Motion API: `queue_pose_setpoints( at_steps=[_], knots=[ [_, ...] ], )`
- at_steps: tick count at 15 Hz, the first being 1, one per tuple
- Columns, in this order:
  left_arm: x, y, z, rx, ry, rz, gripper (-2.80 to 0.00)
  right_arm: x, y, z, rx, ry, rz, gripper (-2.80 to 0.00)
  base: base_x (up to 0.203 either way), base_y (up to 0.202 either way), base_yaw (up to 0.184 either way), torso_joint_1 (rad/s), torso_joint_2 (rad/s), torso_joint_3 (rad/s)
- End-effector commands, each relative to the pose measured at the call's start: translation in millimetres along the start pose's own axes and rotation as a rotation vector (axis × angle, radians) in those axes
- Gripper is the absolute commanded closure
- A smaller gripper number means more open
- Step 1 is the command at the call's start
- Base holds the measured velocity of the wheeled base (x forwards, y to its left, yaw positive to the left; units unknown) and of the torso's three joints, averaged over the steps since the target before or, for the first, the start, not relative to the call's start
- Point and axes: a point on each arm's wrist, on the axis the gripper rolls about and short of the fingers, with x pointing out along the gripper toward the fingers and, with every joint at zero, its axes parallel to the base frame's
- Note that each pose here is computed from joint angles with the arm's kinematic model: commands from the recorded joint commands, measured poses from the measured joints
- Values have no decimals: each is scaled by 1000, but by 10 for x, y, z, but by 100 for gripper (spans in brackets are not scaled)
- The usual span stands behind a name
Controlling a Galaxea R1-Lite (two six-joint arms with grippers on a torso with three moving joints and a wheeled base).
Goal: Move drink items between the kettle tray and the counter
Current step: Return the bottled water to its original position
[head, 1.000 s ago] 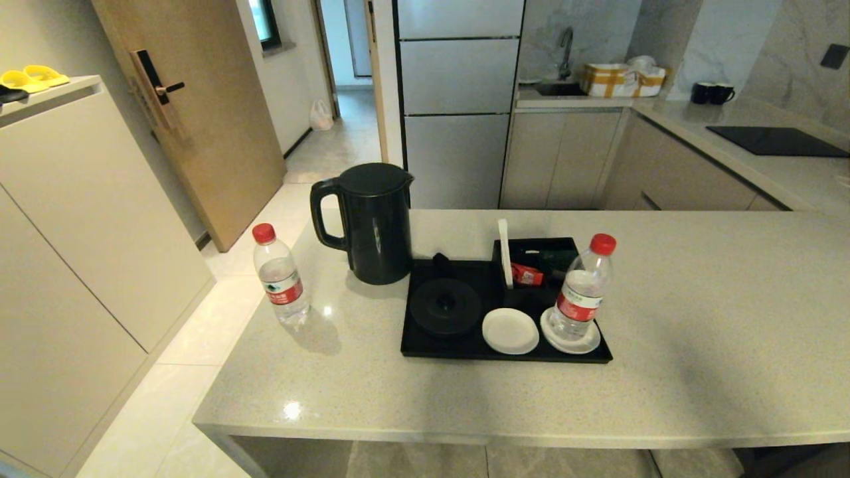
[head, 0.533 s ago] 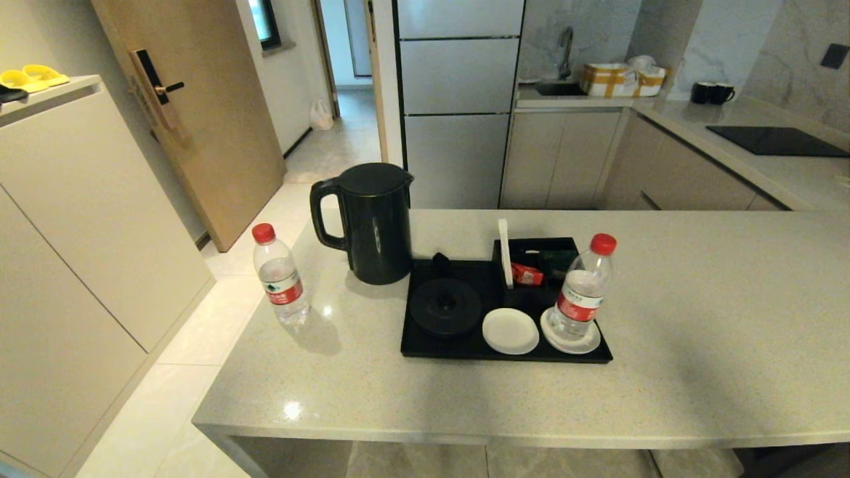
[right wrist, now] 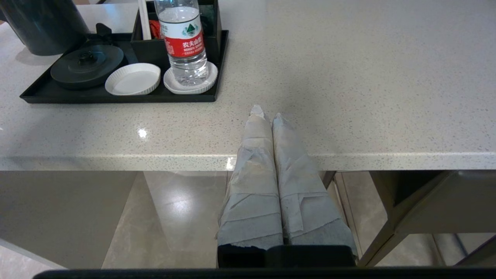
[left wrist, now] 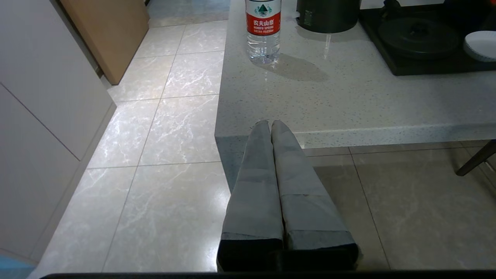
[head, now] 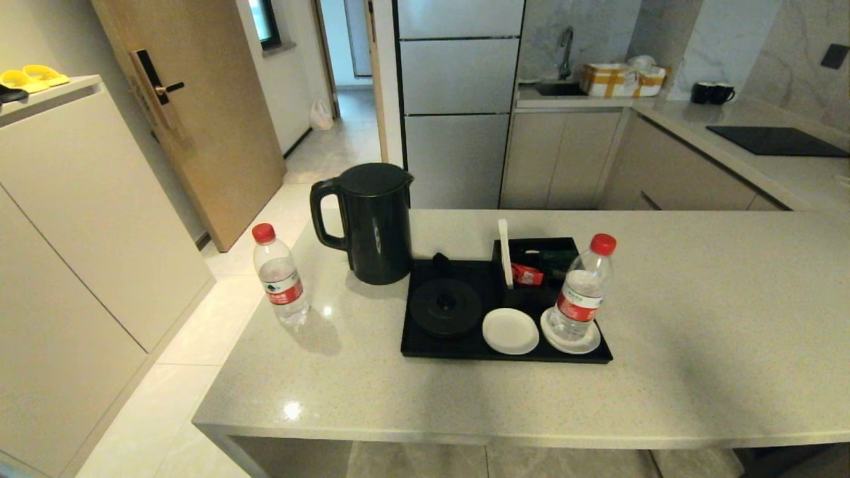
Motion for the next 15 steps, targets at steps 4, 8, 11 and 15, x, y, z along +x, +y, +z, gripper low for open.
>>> queue_pose_setpoints(
  at_steps=[4,8,11,15],
  knots=[
    [-1,4,-1,-16,-1,17,0,-2,0,4,0,-3,0,0,0,0,0,0,0,0],
    [-1,4,-1,-16,-1,18,0,-2,0,4,-1,-3,0,0,0,0,0,0,0,0],
    [-1,4,-1,-13,-1,17,0,-1,0,0,1,-1,-1,0,0,0,0,0,0,0],
    [-3,5,4,15,8,23,0,-2,0,1,-1,-2,-1,0,0,0,0,0,0,0]
  ],
)
